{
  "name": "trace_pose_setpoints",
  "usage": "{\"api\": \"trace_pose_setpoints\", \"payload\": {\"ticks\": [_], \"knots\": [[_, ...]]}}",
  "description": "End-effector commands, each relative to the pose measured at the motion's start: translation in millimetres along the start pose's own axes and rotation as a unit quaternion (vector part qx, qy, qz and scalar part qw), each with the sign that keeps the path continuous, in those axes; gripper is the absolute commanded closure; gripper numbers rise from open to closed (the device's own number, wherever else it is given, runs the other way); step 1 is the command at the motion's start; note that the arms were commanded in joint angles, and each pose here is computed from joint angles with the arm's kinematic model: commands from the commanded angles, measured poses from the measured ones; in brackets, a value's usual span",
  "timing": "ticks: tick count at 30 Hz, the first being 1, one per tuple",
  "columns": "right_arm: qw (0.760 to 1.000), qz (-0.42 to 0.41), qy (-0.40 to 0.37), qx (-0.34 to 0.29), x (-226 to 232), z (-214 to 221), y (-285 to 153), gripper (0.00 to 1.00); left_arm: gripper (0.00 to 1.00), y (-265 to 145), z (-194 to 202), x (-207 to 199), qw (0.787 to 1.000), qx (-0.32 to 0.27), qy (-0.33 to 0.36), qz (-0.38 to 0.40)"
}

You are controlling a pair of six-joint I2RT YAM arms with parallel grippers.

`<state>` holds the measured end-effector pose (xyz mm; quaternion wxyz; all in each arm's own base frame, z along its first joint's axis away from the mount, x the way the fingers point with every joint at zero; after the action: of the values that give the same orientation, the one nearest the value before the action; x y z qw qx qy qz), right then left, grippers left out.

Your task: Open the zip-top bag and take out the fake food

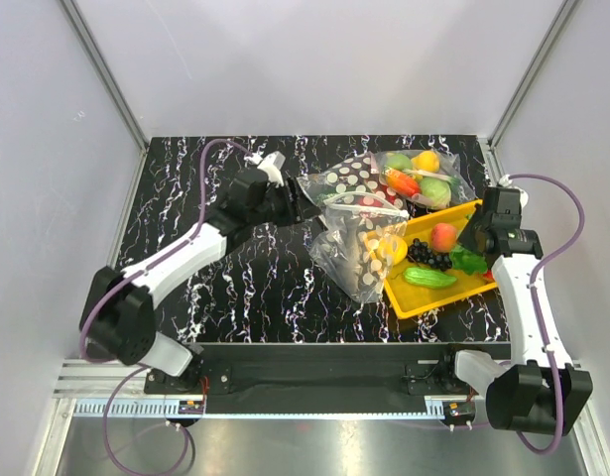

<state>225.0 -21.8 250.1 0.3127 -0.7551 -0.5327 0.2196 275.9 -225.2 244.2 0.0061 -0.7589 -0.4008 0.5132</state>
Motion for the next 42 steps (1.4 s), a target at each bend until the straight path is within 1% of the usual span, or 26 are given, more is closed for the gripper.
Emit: {"api": "trace_pose_setpoints", "payload": {"ticks": [1,3,8,10,16,20,21,23,24,27,31,33,35,37,38,42], "knots": [[1.0,0.005,0.015,-0.016,0.2,-1.2,9.6,1.0,0.44,18.6,-15.1,-31.0,0.996,0.005,-0.053,0.067],[1.0,0.008,0.014,-0.011,-0.2,2.3,12.9,1.0,0.42,27.1,-16.5,-35.0,0.995,0.014,-0.076,0.067],[1.0,0.005,0.013,0.009,-0.3,16.6,18.6,1.0,0.36,51.3,-20.2,-46.4,0.993,0.027,-0.096,0.061],[1.0,-0.004,0.017,0.011,1.1,20.5,19.4,1.0,0.32,59.3,-18.6,-51.0,0.992,0.03,-0.105,0.062],[1.0,-0.021,0.019,0.009,4.1,20.5,19.6,0.97,0.29,75.7,-7.4,-54.2,0.99,0.056,-0.124,0.045],[1.0,-0.019,0.01,0.0,2.8,18.0,17.9,0.87,0.28,78.5,0.0,-54.4,0.989,0.072,-0.126,0.035],[1.0,-0.019,0.01,-0.002,2.7,17.6,17.3,0.8,0.27,79.8,2.3,-54.8,0.988,0.076,-0.129,0.034],[1.0,-0.017,0.007,-0.002,1.9,18.9,17.3,0.72,0.26,83.4,6.2,-53.0,0.987,0.085,-0.134,0.029],[1.0,-0.018,0.007,-0.004,1.7,19.3,16.2,0.61,0.26,84.1,7.5,-55.2,0.986,0.088,-0.135,0.032],[1.0,-0.017,0.002,-0.012,0.1,17.6,10.2,0.51,0.26,88.8,14.0,-55.7,0.985,0.097,-0.139,0.027],[0.999,-0.015,-0.006,-0.034,-1.8,7.3,-1.6,0.46,0.25,95.2,16.9,-54.3,0.983,0.098,-0.152,0.025],[0.999,-0.017,-0.007,-0.042,-2.2,3.4,-7.2,0.46,0.25,95.9,15.9,-54.1,0.983,0.084,-0.163,0.023],[0.998,-0.022,-0.008,-0.056,-1.8,-3.0,-13.5,0.44,0.24,92.4,11.6,-56.8,0.984,0.056,-0.167,0.025],[0.997,-0.032,-0.013,-0.067,-1.1,-7.7,-19.8,0.42,0.24,89.0,6.6,-61.8,0.984,0.041,-0.169,0.028],[0.996,-0.037,-0.018,-0.074,-0.8,-10.2,-22.3,0.39,0.23,88.1,2.7,-65.8,0.985,0.034,-0.169,0.028],[0.992,-0.076,-0.028,-0.096,6.2,-20.5,-28.3,0.31,0.21,91.5,1.4,-63.9,0.982,0.025,-0.185,0.013]]}}
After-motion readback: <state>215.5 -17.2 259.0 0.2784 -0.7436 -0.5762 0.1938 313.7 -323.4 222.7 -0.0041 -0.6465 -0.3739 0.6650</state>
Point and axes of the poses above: each gripper's point midway between its finger pads, its own y axis out along the fingers, its own x axis along the line the jaws close on, z = x × y, the point moved 9 cm from there along -y, back along the fingers, and after that the axes turned 13 degrees about -y, right-handed, at the moved point
